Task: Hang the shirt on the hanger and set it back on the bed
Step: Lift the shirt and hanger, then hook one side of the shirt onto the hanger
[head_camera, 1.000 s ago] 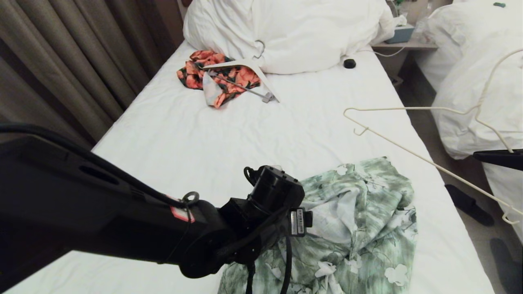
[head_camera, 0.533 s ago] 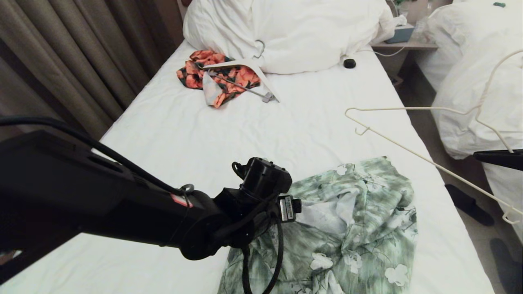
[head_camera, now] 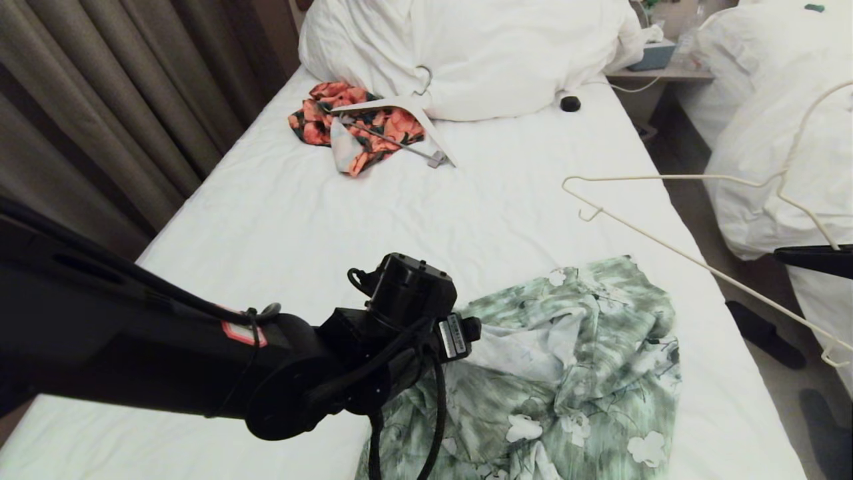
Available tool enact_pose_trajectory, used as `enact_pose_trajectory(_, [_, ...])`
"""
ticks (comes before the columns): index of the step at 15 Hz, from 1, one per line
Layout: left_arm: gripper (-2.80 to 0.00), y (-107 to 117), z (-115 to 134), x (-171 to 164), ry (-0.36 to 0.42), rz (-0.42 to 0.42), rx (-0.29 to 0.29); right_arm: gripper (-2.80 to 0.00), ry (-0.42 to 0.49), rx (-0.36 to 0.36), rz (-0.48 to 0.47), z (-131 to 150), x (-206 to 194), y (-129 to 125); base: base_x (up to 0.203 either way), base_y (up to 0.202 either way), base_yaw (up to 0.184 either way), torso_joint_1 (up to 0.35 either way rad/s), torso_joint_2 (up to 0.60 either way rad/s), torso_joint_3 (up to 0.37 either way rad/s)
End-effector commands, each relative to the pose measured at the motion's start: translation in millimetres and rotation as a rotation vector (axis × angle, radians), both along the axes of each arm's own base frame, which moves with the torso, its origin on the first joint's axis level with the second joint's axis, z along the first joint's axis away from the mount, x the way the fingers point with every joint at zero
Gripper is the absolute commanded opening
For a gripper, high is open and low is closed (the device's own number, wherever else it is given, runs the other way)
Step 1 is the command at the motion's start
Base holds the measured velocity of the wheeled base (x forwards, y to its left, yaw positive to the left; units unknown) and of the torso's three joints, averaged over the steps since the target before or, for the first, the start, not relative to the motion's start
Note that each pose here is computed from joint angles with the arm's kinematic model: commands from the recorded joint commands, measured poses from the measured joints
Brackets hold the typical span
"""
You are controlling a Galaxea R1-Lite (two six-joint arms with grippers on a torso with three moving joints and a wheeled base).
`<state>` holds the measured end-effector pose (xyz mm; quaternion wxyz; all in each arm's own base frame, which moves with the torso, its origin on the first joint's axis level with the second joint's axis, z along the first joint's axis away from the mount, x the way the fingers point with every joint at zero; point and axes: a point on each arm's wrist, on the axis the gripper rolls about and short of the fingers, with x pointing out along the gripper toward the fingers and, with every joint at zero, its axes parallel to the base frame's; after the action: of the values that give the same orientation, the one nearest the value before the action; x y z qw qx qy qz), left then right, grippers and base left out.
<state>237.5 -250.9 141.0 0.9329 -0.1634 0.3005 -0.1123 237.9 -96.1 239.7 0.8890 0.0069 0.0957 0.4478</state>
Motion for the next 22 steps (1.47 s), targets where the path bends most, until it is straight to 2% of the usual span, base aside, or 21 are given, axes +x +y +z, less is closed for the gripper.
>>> enact_pose_trajectory(1, [0.0, -1, -1, 1, -0.002, 0.003, -0.007, -2.8, -0.01, 0.0, 0.005, 2, -2, 1, 0.0, 0.0, 0.0, 0.0, 0.0, 0.0])
enact_pose_trajectory(5, [0.0, -3, 0, 4, -0.011, -0.022, -0.048, -2.8, -0.009, 0.0, 0.005, 2, -2, 1, 0.0, 0.0, 0.0, 0.0, 0.0, 0.0])
enact_pose_trajectory(8, [0.0, -5, -4, 6, -0.007, -0.021, -0.054, -2.8, -0.01, -0.001, 0.004, 2, -2, 0, 0.0, 0.0, 0.0, 0.0, 0.0, 0.0])
enact_pose_trajectory(9, [-2.8, -4, -4, 6, -0.003, -0.015, -0.06, -2.8, -0.011, -0.001, 0.004, 2, -2, 0, 0.0, 0.0, 0.0, 0.0, 0.0, 0.0])
enact_pose_trajectory(19, [-2.8, -4, -4, 7, -0.003, -0.013, -0.062, -2.8, -0.013, 0.0, 0.006, 3, -2, 1, 0.0, 0.0, 0.0, 0.0, 0.0, 0.0])
enact_pose_trajectory(22, [-2.8, 3, 19, -2, -0.044, -0.024, -0.104, -2.8, -0.006, 0.004, 0.02, 3, -3, 5, 0.0, 0.0, 0.0, 0.0, 0.0, 0.0])
